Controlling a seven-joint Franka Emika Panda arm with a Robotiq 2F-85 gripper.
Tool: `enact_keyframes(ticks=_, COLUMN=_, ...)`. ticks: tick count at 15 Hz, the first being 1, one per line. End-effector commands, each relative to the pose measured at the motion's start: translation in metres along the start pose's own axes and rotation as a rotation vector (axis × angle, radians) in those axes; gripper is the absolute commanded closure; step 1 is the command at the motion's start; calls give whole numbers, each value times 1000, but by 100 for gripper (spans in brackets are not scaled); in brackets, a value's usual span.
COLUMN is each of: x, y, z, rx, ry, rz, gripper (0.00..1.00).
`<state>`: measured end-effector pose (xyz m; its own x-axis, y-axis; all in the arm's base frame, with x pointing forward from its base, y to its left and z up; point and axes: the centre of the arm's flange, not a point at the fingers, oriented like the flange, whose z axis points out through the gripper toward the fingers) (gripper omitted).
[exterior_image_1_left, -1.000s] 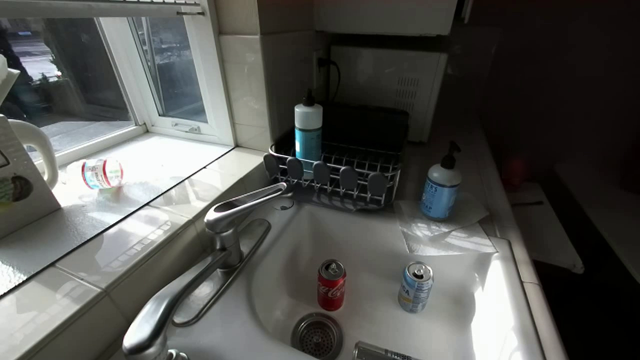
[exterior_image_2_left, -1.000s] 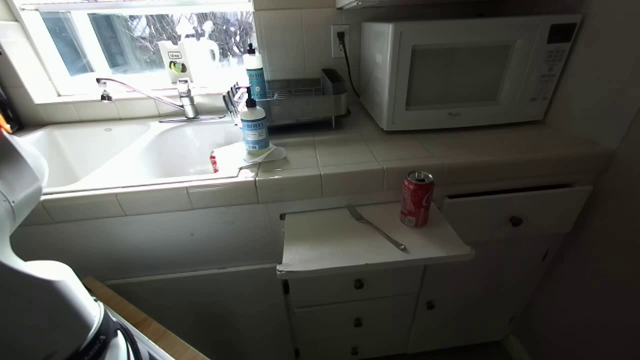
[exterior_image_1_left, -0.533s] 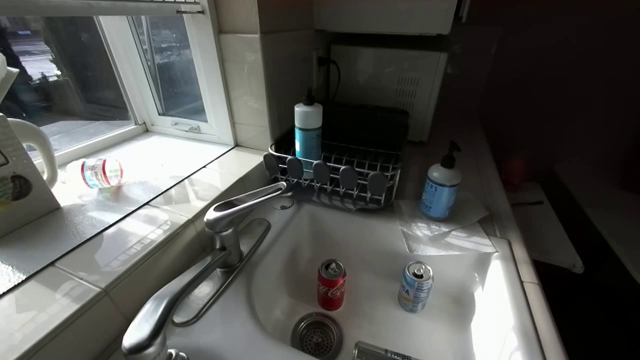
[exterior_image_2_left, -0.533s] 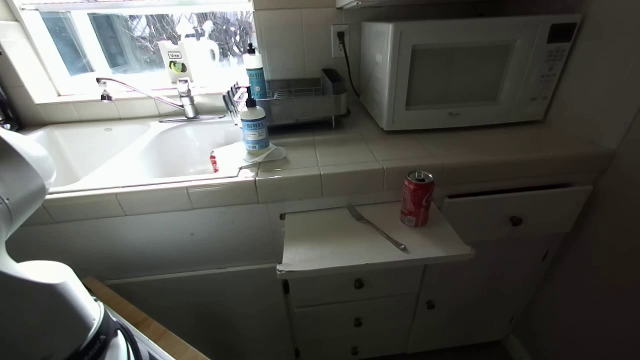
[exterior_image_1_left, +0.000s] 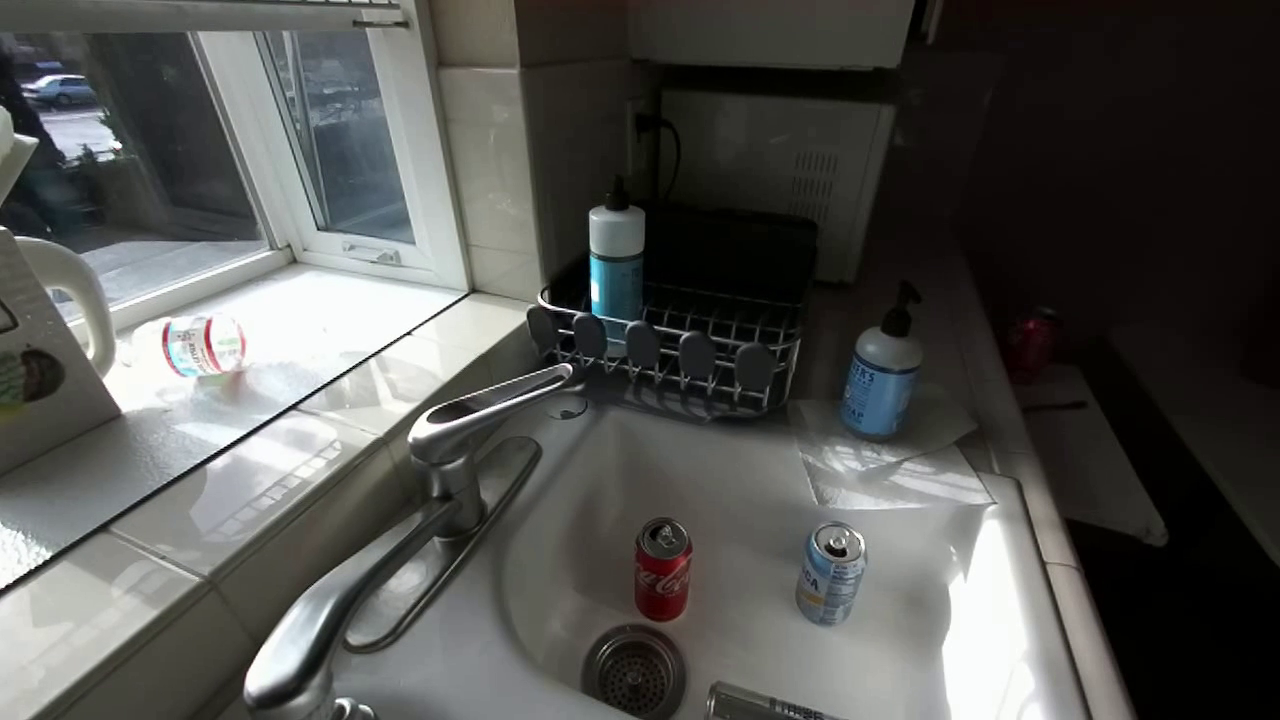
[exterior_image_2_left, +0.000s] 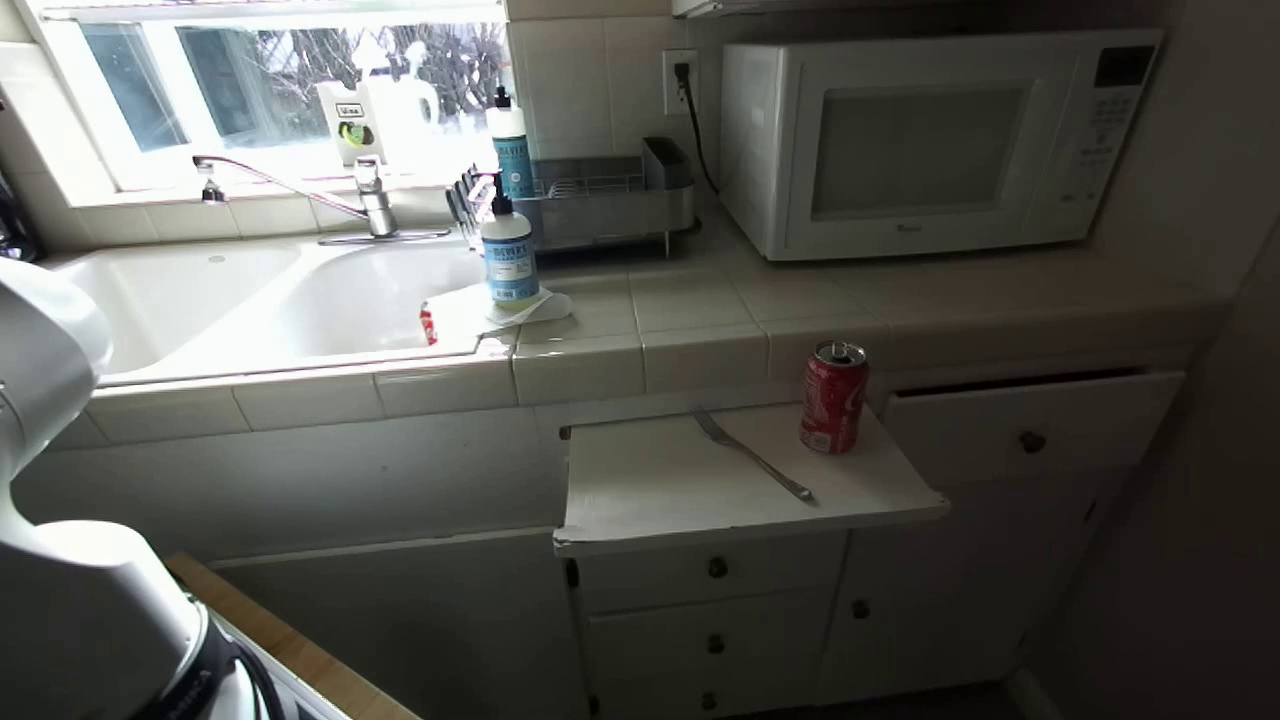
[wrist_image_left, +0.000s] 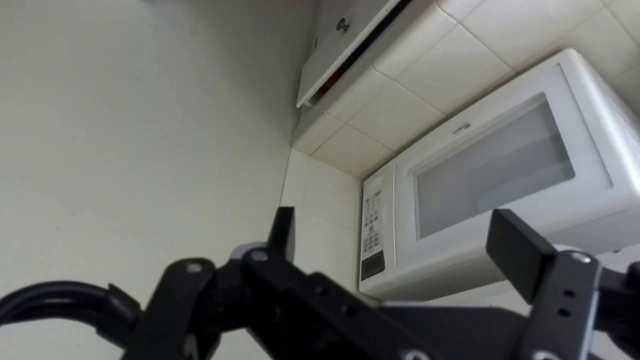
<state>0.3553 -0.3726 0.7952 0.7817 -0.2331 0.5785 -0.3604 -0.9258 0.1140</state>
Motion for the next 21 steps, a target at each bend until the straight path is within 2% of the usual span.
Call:
enact_keyframes(ticks=1, x=-70, y=-46, z=6, rx=-53, ry=-31, rz=-196, gripper=0)
enact_keyframes(ticks=2, x=-76, y=-56, z=10, rx=-60, ry=-44, rz=-252, gripper=0)
enact_keyframes(ticks=3, x=-23, y=-23, z=0, rx=-37, ry=-40, rz=-158, gripper=0)
enact_keyframes(ticks=6, x=-39, y=-41, z=3, rx=-34, ry=-55, rz=-224, gripper=0)
enact_keyframes(ticks=21, x=-43, y=-41, z=3, rx=-33, ry=-57, rz=-237, gripper=0)
